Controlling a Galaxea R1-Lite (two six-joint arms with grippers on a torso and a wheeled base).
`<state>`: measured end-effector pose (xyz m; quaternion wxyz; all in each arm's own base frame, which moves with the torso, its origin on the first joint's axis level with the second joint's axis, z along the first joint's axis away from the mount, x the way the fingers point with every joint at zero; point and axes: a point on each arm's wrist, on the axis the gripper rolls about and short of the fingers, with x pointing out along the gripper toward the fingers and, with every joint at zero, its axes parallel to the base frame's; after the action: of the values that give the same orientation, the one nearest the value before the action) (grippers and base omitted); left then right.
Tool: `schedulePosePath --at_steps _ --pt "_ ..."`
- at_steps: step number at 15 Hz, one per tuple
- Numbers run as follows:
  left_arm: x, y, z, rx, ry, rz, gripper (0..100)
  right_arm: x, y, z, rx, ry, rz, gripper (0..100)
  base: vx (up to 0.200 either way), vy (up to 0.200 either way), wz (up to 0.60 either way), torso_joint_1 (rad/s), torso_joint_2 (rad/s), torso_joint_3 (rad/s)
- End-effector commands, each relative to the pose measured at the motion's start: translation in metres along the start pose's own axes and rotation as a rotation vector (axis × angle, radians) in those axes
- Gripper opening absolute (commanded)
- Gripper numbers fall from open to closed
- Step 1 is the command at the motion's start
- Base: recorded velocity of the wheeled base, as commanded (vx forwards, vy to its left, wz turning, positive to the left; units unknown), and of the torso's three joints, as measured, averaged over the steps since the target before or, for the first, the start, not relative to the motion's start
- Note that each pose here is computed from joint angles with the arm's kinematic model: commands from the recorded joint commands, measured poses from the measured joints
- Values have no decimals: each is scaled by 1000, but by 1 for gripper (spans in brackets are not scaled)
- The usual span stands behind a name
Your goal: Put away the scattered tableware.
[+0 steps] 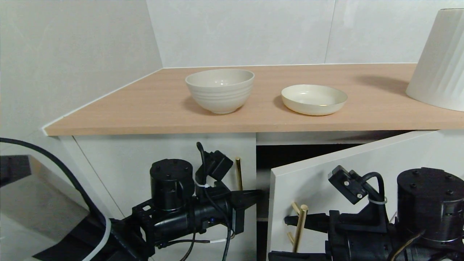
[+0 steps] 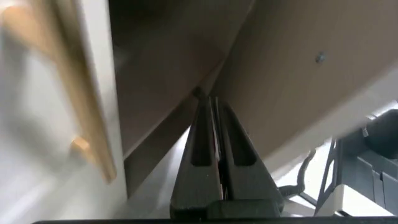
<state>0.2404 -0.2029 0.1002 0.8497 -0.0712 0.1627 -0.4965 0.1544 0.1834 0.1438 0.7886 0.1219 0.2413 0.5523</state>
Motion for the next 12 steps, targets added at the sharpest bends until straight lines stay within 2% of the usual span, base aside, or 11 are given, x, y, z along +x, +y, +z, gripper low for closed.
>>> schedulePosePath --at_steps 1,4,7,10,12 --pt "12 -1 -3 -1 12 -18 0 0 0 -1 0 5 2 100 0 0 0 0 0 0" --pt "28 -10 -16 6 40 -60 0 0 -1 -3 4 11 -1 100 0 0 0 0 0 0" --pt "36 -21 -17 28 12 -99 0 -3 -1 -4 1 11 -10 100 0 0 0 0 0 0" --pt "35 -23 -17 30 12 -104 0 -14 -5 1 -6 -28 -41 100 0 0 0 0 0 0" --pt "35 -24 -16 31 10 -108 0 -20 -18 0 -26 -32 -96 100 0 0 0 0 0 0"
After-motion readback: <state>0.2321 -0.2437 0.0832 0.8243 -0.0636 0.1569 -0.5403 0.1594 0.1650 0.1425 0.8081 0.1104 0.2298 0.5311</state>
